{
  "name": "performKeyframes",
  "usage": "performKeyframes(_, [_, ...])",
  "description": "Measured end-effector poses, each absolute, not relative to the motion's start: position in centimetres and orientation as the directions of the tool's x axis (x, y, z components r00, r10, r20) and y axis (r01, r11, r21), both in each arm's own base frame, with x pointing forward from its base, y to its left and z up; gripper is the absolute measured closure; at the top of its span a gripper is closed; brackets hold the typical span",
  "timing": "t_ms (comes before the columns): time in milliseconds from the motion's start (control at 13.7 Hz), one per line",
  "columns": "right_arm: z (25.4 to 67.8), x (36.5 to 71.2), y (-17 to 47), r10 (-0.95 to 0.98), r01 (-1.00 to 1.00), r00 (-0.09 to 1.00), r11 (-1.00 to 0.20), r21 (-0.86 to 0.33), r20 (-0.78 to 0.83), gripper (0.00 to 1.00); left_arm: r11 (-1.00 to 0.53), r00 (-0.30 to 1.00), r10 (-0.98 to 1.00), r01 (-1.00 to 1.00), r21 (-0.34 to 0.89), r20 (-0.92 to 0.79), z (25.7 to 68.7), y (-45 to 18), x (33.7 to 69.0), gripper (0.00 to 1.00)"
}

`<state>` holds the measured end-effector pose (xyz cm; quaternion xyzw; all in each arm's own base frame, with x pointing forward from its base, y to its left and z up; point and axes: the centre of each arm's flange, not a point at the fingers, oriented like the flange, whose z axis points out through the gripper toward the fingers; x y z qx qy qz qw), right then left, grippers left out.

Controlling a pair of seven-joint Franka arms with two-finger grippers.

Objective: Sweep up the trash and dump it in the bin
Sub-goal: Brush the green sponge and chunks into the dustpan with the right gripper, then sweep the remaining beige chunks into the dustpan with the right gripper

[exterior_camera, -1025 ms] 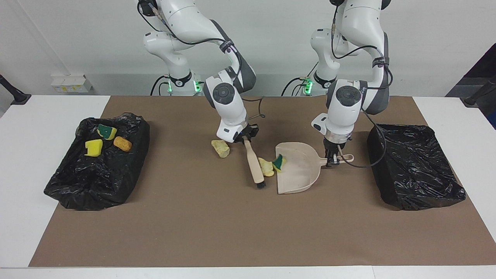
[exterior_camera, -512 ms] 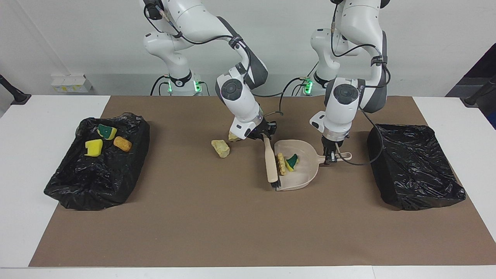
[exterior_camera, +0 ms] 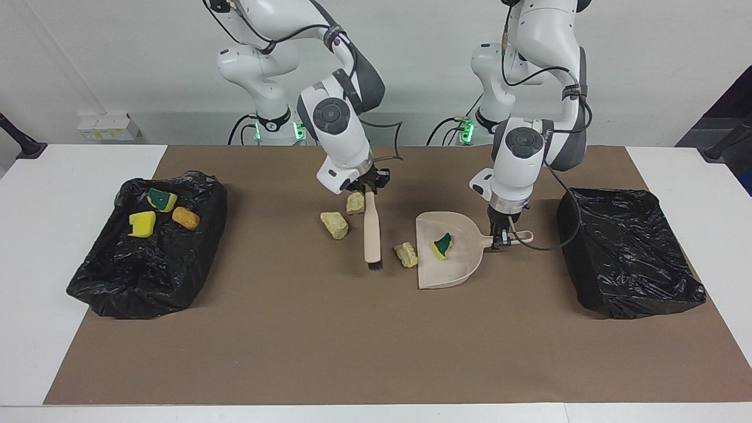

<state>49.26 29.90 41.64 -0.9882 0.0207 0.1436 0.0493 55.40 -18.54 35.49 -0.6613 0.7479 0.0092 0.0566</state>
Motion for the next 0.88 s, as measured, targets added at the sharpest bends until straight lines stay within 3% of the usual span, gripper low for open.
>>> performKeyframes(293, [41.2,46.1,26.7,-0.155,-0.134,0.926,-0.987,0.085,-0.343,0.74,0.125,-0.118,-0.988,-0.99,-0.061,-0.097,35.5,-18.5,55.4,0.69])
performKeyframes(586, [37.9,38.9,24.4,-0.227,-0.164,0.899,-0.968,0.192,-0.374,0.74,0.124,-0.118,-0.988,-0.99,-0.062,-0.097,35.5,-18.5,55.4,0.69])
performKeyframes(879, [35.1,33.0,25.5,-0.308,-0.245,0.907,-0.941,0.235,-0.288,0.74,0.123,-0.117,-0.988,-0.99,-0.062,-0.096,35.5,-18.5,55.4,0.69])
